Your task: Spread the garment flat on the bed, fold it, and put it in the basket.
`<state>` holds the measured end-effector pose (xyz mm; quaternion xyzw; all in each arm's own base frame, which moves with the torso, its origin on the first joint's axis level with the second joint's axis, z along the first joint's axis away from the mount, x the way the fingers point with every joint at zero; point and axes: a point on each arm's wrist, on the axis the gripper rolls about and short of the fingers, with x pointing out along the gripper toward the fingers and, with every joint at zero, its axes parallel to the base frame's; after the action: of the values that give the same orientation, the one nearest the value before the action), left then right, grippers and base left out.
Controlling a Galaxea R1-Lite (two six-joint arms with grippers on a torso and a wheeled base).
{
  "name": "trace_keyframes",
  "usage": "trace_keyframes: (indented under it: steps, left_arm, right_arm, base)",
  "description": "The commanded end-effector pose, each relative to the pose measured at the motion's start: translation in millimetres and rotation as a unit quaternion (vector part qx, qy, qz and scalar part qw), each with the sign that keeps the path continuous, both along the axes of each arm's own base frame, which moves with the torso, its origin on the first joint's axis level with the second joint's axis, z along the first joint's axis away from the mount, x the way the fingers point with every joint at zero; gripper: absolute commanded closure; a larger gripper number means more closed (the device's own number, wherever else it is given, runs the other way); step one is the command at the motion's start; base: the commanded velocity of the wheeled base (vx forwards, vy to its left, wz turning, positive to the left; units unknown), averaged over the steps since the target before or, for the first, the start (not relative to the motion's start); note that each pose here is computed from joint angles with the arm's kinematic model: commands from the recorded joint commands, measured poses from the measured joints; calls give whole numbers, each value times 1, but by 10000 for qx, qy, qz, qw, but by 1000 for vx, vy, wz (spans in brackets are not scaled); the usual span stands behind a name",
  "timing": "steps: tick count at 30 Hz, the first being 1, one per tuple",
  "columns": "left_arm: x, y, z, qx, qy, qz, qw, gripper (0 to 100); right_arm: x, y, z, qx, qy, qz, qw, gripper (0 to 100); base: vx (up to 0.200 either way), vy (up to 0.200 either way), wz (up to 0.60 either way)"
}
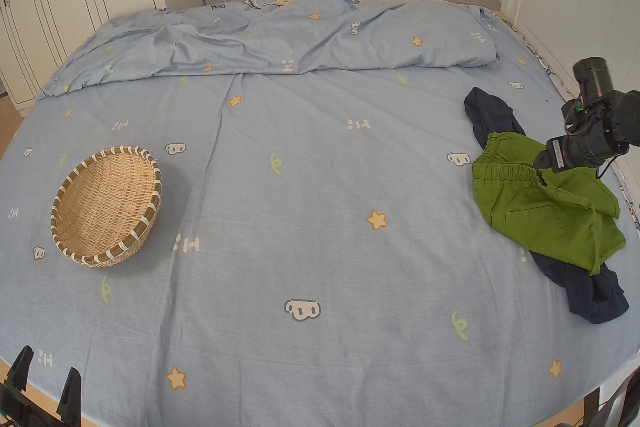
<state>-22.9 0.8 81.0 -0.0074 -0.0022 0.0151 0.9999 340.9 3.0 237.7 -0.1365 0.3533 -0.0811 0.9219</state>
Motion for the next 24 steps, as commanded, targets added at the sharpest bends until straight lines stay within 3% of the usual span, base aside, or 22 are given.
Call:
trace_keyframes:
  steps: [1,24]
  left_arm:
    - [0,0,-5,-3,14,2,10000,0]
    - [0,0,-5,-3,14,2,10000,0]
  right_arm:
    - [22,9,-22,-233,255,-42,9994,0]
    - [25,22,-42,-834,506,-335,9947,0]
  base:
    - [0,0,0]
    - [0,0,0]
